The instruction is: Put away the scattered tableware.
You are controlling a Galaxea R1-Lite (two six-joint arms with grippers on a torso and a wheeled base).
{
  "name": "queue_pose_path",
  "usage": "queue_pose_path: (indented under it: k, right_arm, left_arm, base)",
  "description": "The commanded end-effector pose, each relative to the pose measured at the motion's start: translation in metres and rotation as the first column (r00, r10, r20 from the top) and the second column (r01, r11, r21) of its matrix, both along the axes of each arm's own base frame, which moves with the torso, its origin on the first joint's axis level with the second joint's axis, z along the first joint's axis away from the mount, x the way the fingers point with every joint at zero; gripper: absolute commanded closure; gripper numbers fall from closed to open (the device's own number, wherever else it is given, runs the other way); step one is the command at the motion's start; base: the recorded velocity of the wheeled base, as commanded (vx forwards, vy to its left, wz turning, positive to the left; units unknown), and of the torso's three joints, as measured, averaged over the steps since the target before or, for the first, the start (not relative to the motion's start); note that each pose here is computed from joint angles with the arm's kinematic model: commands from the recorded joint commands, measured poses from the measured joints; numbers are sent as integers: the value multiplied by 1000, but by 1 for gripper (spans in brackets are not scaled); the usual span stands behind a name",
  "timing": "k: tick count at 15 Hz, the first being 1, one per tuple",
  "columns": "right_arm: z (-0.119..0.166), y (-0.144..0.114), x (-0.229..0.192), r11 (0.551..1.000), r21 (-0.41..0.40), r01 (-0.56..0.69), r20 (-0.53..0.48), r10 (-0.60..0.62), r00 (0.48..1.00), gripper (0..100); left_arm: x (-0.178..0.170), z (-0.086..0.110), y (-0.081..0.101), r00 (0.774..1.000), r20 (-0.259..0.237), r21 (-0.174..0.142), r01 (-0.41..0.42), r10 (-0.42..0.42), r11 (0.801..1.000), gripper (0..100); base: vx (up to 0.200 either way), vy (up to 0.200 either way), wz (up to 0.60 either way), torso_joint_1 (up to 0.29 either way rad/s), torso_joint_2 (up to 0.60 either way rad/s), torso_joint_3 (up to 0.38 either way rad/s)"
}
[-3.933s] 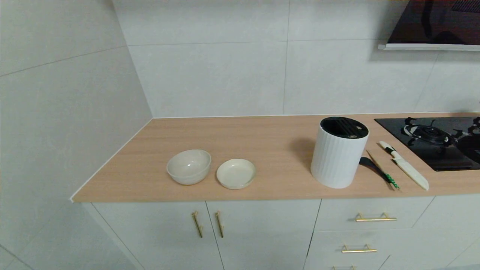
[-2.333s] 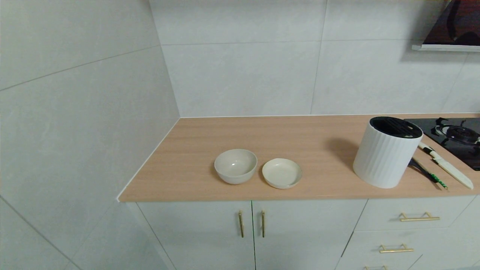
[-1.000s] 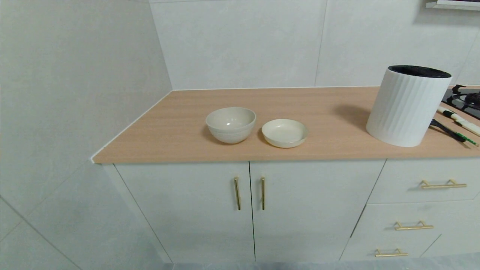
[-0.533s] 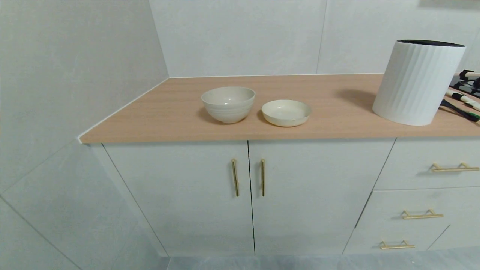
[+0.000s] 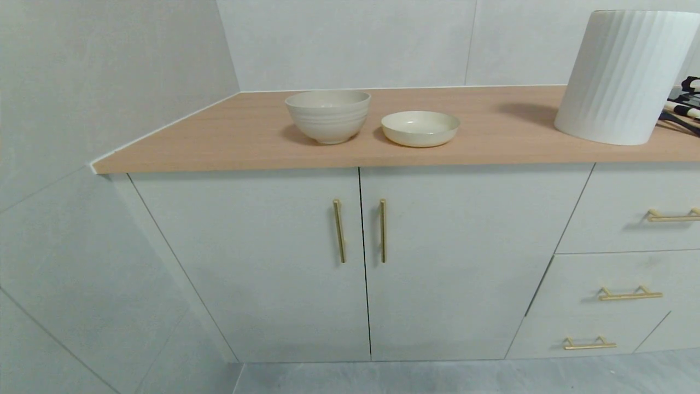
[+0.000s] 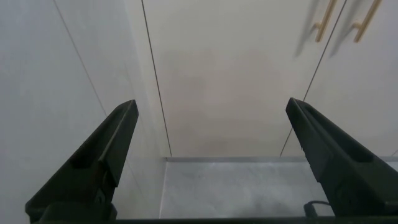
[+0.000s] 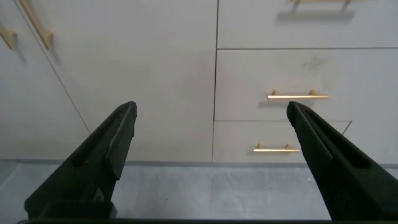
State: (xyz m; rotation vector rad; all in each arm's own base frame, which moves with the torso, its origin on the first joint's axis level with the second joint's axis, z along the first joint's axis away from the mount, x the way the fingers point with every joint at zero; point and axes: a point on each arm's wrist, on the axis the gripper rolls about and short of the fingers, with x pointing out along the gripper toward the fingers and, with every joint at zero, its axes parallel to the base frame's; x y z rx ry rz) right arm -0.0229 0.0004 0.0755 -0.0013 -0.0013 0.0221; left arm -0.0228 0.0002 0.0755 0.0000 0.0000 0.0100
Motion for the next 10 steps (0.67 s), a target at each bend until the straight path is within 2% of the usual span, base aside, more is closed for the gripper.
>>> queue_pose_path:
  k: [1, 6, 9, 10]
  right_arm:
    - [0, 0, 0, 1000, 0, -1, -1, 1, 1000, 0]
    - [0, 0, 0, 1000, -2, -1, -1, 1, 1000, 0]
    - [0, 0, 0, 1000, 0, -1, -1, 1, 1000, 0]
    - [0, 0, 0, 1000, -2, -1, -1, 1, 1000, 0]
  left_arm:
    - [0, 0, 0, 1000, -2, 0, -1, 1, 1000, 0]
    - [0, 0, 0, 1000, -2, -2, -1, 1, 1000, 0]
    - [0, 0, 0, 1000, -2, -2, -1, 1, 1000, 0]
    - [0, 0, 0, 1000, -2, -2, -1, 1, 1000, 0]
  base:
    - [0, 0, 0, -27, 139, 110]
    - [0, 0, 0, -3, 16, 9]
    - [0, 200, 0, -6, 6, 14]
    - [0, 0, 0, 0, 0, 0]
